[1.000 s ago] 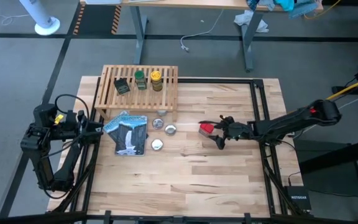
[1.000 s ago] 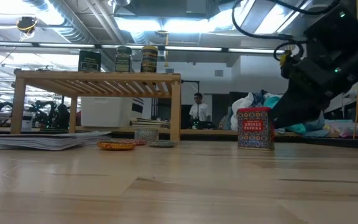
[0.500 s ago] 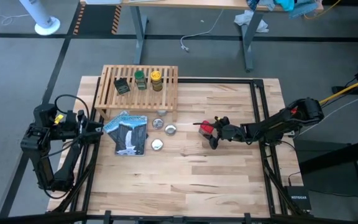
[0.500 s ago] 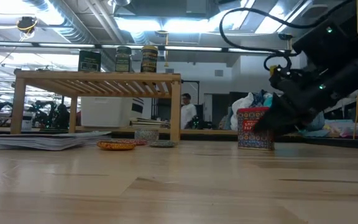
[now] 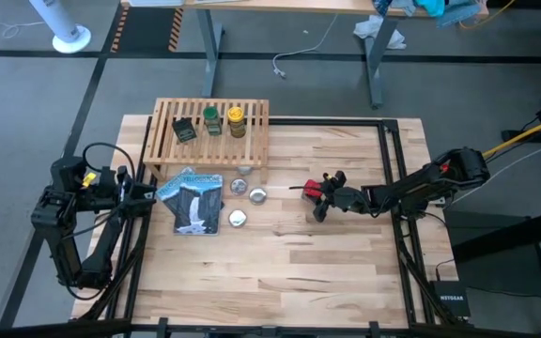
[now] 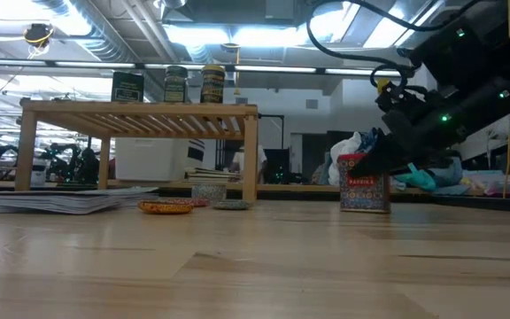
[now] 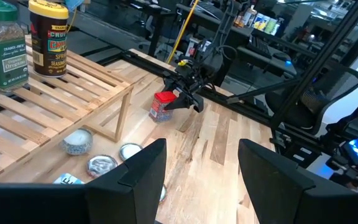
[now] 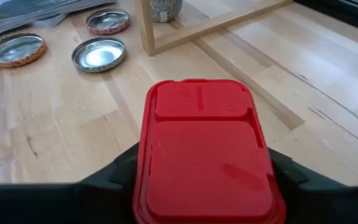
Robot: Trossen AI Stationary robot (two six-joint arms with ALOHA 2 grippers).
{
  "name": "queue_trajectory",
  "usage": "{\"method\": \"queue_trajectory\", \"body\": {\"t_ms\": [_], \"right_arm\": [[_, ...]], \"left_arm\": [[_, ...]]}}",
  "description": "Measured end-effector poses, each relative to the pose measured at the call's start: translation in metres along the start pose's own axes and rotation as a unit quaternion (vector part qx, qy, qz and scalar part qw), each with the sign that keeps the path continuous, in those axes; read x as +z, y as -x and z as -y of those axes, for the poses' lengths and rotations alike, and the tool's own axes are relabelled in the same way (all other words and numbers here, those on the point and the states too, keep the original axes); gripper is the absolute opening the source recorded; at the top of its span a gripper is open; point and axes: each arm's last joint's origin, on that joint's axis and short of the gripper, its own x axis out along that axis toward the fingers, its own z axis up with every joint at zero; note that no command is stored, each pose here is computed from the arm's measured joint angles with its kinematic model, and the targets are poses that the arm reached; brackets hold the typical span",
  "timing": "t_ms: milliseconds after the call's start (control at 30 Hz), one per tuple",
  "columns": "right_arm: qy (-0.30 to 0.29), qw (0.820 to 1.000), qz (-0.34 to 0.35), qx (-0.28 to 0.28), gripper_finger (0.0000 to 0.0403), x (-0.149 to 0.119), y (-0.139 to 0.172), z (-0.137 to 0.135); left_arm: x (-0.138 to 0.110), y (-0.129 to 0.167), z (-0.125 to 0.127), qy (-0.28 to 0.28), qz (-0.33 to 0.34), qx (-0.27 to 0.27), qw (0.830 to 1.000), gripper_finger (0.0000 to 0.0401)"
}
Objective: Shelf spices
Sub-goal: Put the red seasoning can on the shelf
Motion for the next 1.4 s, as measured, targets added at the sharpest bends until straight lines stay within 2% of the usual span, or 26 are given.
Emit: {"method": "queue_trajectory", "body": {"t_ms": [333, 433, 567, 700, 933, 1233, 1400], "right_arm": [[-0.009, 0.999, 0.015, 0.032, 0.0202, 0.011, -0.002, -0.007], [0.018, 0.998, 0.033, 0.041, 0.0202, 0.024, -0.004, -0.013], [0.077, 0.994, 0.069, 0.044, 0.0202, 0.05, -0.008, -0.022], [0.109, 0.988, 0.09, 0.055, 0.0202, 0.08, -0.017, -0.019], [0.117, 0.983, 0.112, 0.086, 0.0202, 0.134, -0.031, 0.005], [0.125, 0.967, 0.151, 0.161, 0.0202, 0.197, -0.031, 0.032], [0.153, 0.961, 0.158, 0.165, 0.0202, 0.224, -0.027, 0.048]], "left_arm": [[0.0, 0.0, 0.0, 0.0, 0.0, 0.0, 1.0, 0.0194], [0.0, 0.0, 0.0, 0.0, 0.0, 0.0, 1.0, 0.0194], [0.0, 0.0, 0.0, 0.0, 0.0, 0.0, 1.0, 0.0194], [0.0, 0.0, 0.0, 0.0, 0.0, 0.0, 1.0, 0.0194], [0.0, 0.0, 0.0, -0.005, 0.0, 0.0, 1.0, 0.0194], [0.0, 0.0, 0.0, -0.021, 0.0, 0.0, 1.0, 0.0194], [0.0, 0.0, 0.0, -0.024, 0.0, 0.0, 1.0, 0.0194]]}}
